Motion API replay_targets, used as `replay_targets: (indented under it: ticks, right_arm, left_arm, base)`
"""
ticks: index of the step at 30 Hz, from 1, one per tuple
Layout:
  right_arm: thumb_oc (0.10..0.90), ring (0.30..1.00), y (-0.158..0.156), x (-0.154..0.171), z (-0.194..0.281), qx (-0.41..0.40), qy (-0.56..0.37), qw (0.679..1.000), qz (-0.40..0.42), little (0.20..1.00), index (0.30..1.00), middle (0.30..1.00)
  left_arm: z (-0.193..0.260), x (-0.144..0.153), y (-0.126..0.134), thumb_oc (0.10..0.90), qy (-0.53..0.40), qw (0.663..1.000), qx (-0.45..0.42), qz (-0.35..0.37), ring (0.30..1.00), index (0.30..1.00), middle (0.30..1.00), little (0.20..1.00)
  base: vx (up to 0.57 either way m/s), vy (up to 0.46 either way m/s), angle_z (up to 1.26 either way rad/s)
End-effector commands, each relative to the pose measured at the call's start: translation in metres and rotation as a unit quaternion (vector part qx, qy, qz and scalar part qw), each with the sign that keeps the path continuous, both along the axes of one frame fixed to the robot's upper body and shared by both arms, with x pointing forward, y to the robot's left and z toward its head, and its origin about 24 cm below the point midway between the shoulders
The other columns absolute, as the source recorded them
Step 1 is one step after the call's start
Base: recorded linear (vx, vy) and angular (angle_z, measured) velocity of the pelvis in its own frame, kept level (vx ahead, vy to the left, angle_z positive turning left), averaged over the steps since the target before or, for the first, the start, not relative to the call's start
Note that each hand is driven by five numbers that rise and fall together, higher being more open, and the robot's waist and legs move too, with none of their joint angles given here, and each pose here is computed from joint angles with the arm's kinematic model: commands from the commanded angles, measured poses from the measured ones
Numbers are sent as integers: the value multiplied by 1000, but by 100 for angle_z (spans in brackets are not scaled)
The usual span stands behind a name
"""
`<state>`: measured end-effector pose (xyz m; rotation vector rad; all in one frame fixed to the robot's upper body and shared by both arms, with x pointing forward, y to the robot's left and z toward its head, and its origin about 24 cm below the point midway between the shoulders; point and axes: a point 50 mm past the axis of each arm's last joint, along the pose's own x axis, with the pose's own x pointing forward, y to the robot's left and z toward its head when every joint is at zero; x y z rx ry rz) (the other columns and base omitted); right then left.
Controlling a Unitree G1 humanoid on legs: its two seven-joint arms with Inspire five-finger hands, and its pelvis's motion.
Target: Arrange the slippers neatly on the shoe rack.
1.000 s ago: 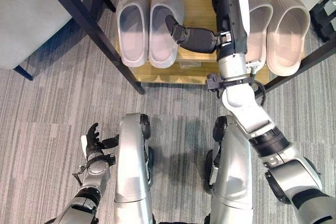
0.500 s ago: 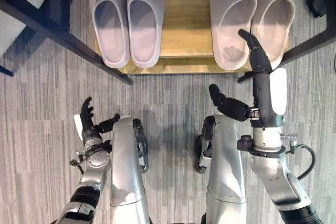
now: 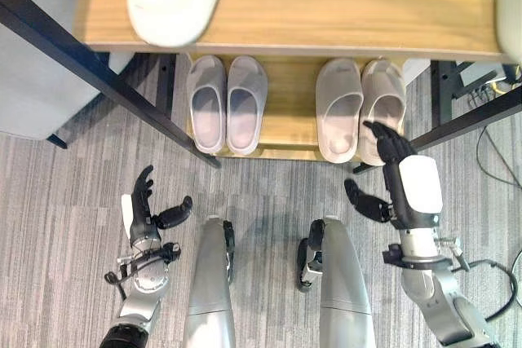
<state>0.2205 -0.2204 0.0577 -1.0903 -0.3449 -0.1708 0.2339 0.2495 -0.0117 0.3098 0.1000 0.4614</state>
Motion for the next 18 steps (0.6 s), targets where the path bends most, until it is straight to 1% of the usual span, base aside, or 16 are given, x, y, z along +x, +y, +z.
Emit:
replay_targets:
  ticks: [1, 2, 3, 4, 7, 8, 9, 11, 12, 13, 14, 15, 16, 17, 18]
  right_arm:
    - [800, 900, 3, -3, -8, 31, -9, 999, -5, 900, 900, 900]
    - [800, 900, 0, -4, -21, 31, 15, 999, -17, 900, 900, 900]
    - [800, 900, -9, -8, -51, 37, 72, 995, -53, 900, 900, 900]
    - [800, 900, -8, -7, -51, 37, 72, 995, -53, 900, 900, 900]
    - [800, 900, -21, -15, -84, 56, 140, 983, -107, 900, 900, 900]
    - [800, 900, -29, -22, -99, 74, 177, 972, -138, 900, 900, 900]
    - [800, 900, -29, -22, -99, 74, 177, 972, -138, 900, 900, 900]
    - [800, 900, -36, -37, -120, 88, 230, 954, -172, 900, 900, 900]
    - [800, 900, -41, -39, -124, 89, 243, 948, -185, 900, 900, 900]
    - [800, 900, -42, -46, -135, 99, 274, 936, -198, 900, 900, 900]
    - [800, 900, -43, -52, -143, 104, 295, 927, -205, 900, 900, 900]
    - [800, 900, -45, -58, -149, 106, 315, 918, -215, 900, 900, 900]
    - [800, 900, -43, -73, -164, 111, 359, 898, -229, 900, 900, 900]
    - [800, 900, -43, -73, -164, 111, 359, 898, -229, 900, 900, 900]
    - [800, 900, -41, -81, -173, 120, 387, 881, -243, 900, 900, 900]
  left_arm:
    - [-3, -2, 4, 800, -4, 999, 29, -13, 900, 900, 900, 900]
    - [-8, -5, 2, 800, 10, 999, 30, -16, 900, 900, 900, 900]
    - [-20, -10, 1, 800, 39, 999, 25, -21, 900, 900, 900, 900]
    - [-20, -10, 1, 800, 39, 999, 25, -21, 900, 900, 900, 900]
    - [-35, -18, -2, 800, 81, 996, 22, -34, 900, 900, 900, 900]
    - [-44, -24, -1, 800, 108, 993, 19, -38, 900, 900, 900, 900]
    - [-44, -24, -1, 800, 108, 993, 19, -38, 900, 900, 900, 900]
    - [-59, -35, -3, 800, 151, 987, 15, -44, 900, 900, 900, 900]
    - [-63, -39, 3, 800, 173, 984, 21, -43, 900, 900, 900, 900]
    - [-62, -35, 4, 800, 182, 980, 58, -61, 900, 900, 900, 900]
    - [-60, -29, -4, 800, 188, 969, 115, -115, 900, 900, 900, 900]
    - [-62, -29, -12, 800, 193, 960, 134, -152, 900, 900, 900, 900]
    - [-72, -34, -22, 800, 220, 950, 135, -178, 900, 900, 900, 900]
    - [-72, -34, -22, 800, 219, 950, 135, -178, 900, 900, 900, 900]
    - [-70, -34, -43, 800, 201, 949, 122, -211, 900, 900, 900, 900]
  base:
    - [65, -28, 2]
    - [76, -36, 0]
    - [47, -28, -3]
    - [37, -34, -8]
    - [44, -44, -8]
    - [7, -48, 3]
    - [50, -59, 6]
    - [136, -31, -2]
    - [132, -14, -7]
    - [145, -15, -6]
    - [168, -9, -1]
    - [210, -28, -2]
    - [135, -24, -6]
    - [118, -43, -7]
    - [60, -27, -15]
